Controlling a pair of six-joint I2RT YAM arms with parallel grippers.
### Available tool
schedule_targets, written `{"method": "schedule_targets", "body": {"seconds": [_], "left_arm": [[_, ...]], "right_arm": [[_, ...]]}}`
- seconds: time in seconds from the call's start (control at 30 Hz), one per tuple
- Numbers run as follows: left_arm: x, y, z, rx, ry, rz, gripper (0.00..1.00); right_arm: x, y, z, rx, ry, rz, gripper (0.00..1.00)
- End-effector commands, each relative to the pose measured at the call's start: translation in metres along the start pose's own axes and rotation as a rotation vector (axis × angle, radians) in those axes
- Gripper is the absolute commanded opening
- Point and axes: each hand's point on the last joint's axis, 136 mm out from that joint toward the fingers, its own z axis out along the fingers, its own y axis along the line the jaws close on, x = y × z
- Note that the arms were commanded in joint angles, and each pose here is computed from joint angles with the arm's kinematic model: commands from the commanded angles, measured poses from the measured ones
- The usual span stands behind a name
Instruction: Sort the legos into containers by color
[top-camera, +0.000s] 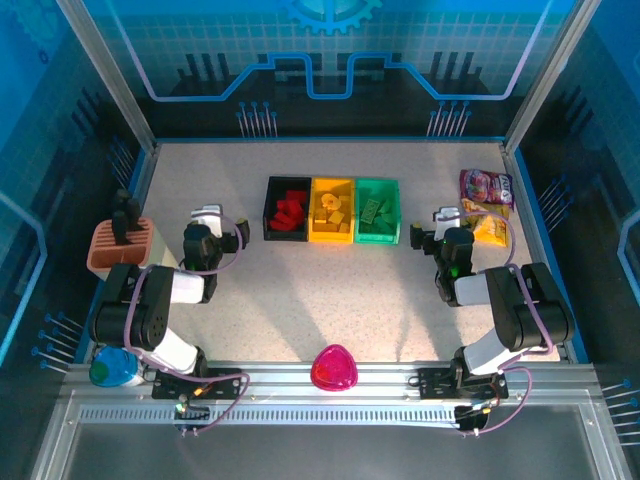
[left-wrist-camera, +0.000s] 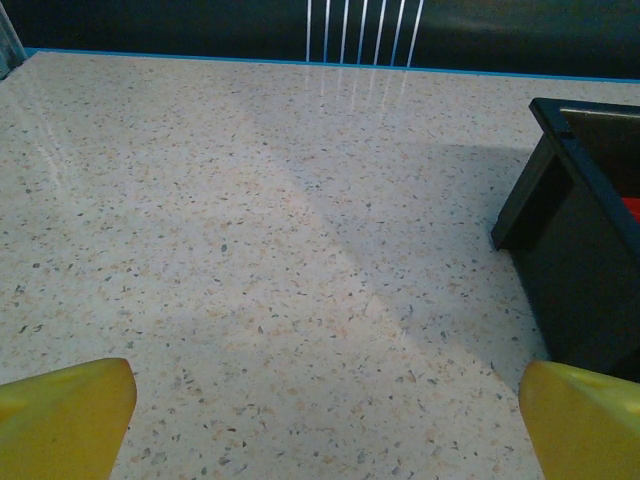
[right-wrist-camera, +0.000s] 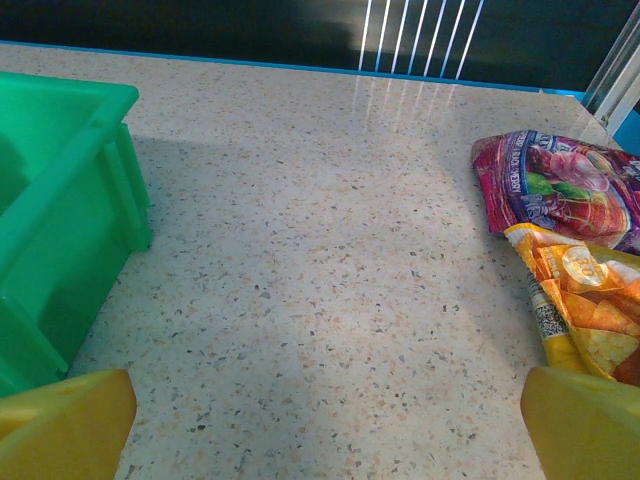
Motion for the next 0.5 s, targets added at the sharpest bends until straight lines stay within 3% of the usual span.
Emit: {"method": "schedule_targets", "body": {"seconds": [0.0, 0.37, 0.47], "left_arm": [[-0.004, -0.007, 0.001, 0.04, -0.004, 0.004, 0.99], [-0.005, -0.008, 0.001, 0.049, -0.003, 0.001, 0.99], [-0.004, -0.008, 0.001, 0.048, -0.003, 0.001, 0.99]], "right_arm": [[-0.013, 0.001, 0.002, 0.011, -0.031, 0.0, 1.0], [-0.013, 0.002, 0.003, 0.002, -0.027, -0.002, 1.0], [-0.013, 0.017, 0.002, -0.089, -0.028, -0.032, 1.0]]}}
